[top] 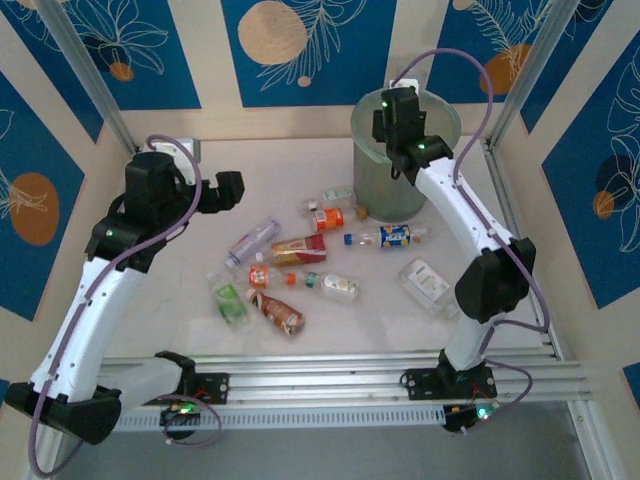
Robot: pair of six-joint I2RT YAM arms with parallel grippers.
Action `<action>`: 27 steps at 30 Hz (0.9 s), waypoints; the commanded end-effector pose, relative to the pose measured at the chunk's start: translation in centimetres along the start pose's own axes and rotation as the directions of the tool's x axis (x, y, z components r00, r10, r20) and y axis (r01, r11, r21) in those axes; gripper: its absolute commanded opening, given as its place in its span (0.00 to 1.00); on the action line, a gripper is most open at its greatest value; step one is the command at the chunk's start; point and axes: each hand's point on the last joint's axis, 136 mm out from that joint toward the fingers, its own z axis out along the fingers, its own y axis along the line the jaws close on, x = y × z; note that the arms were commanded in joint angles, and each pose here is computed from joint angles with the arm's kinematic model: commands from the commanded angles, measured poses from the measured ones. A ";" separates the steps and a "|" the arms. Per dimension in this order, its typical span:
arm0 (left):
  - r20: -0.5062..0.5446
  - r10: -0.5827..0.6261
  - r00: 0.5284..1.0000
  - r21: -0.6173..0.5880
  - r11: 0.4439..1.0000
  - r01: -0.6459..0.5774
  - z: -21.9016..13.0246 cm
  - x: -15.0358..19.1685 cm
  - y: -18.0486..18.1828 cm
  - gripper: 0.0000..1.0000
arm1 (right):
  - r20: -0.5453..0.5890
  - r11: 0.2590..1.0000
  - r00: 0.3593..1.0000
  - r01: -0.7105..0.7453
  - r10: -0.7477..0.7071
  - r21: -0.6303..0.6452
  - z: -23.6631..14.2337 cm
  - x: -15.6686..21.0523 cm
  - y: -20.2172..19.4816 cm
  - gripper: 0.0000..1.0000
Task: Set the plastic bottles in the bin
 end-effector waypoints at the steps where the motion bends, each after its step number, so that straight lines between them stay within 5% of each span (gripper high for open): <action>1: -0.043 0.028 0.999 -0.076 0.997 -0.031 -0.8 1.8 1.9 0.99 | 0.041 0.998 0.999 -0.008 0.006 0.065 0.3 -2.2 -1.9 0.51; 14: -0.100 0.038 0.994 -0.165 0.985 -0.054 -1.2 4.3 4.0 0.99 | -0.130 0.990 0.990 -0.027 0.045 0.138 3.2 2.2 -5.3 0.53; 27: -0.172 0.027 0.985 -0.178 0.982 -0.058 0.3 6.0 4.4 0.99 | -0.214 0.992 0.976 -0.020 0.047 0.126 3.4 4.3 -5.5 0.79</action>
